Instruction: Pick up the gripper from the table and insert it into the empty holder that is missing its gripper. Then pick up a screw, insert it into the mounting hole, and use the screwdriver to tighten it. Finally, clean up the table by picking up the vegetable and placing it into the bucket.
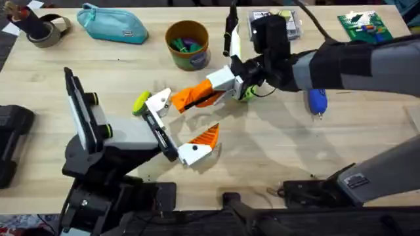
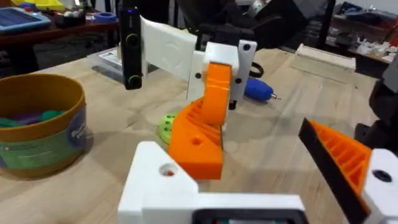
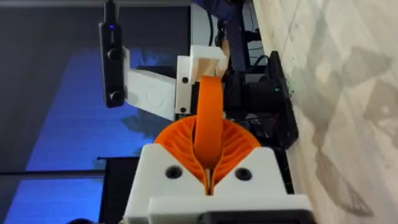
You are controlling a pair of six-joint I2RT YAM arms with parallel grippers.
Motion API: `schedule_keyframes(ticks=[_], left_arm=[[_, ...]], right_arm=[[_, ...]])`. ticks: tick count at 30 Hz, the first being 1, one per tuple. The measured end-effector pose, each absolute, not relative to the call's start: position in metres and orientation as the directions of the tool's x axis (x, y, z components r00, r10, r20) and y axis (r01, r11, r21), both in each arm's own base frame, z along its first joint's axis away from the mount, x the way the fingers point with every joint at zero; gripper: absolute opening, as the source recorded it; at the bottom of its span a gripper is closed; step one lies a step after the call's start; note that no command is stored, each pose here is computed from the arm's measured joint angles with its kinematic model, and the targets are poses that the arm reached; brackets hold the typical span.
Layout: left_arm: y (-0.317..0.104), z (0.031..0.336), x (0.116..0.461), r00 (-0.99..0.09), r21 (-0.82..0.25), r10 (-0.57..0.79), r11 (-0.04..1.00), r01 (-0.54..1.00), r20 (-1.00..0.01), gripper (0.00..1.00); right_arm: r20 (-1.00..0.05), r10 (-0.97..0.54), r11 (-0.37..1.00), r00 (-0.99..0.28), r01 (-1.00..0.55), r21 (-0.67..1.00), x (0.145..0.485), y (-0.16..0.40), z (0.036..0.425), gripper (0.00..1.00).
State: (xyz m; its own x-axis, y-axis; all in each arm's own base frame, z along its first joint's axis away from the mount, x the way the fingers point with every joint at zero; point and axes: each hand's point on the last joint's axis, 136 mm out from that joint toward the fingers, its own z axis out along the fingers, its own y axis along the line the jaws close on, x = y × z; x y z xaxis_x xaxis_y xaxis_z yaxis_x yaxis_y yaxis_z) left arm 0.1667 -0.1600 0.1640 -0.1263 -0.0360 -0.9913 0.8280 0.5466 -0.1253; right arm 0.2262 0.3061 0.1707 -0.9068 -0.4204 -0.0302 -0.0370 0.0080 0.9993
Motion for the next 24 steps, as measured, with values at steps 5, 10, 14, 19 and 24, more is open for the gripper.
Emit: schedule_keyframes(ticks=[5, 10, 14, 19, 24], left_arm=[[-0.164, 0.164, 0.161, -0.127, -0.125, -0.031, 0.511, 0.851, -0.991, 0.986], [-0.169, 0.166, 0.152, -0.102, -0.098, -0.017, 0.46, 0.882, -0.995, 0.986], [-0.174, 0.166, 0.141, -0.069, -0.062, 0.003, 0.399, 0.915, -0.998, 0.985], [-0.172, 0.166, 0.138, -0.05, -0.043, 0.009, 0.379, 0.924, -0.999, 0.984], [-0.164, 0.167, 0.141, -0.044, -0.038, 0.007, 0.391, 0.92, -0.999, 0.986]], right_arm=[[-0.062, -0.392, -0.003, -0.918, -0.066, 0.998, 0.219, 0.291, 0.173, 0.016], [-0.166, -0.364, -0.047, -0.916, -0.161, 0.986, 0.208, 0.275, 0.195, 0.016], [-0.179, -0.349, -0.048, -0.92, -0.173, 0.984, 0.193, 0.263, 0.19, 0.014], [-0.167, -0.35, -0.044, -0.922, -0.162, 0.986, 0.189, 0.262, 0.185, 0.014], [-0.172, -0.356, -0.047, -0.919, -0.166, 0.985, 0.187, 0.263, 0.185, 0.015]])
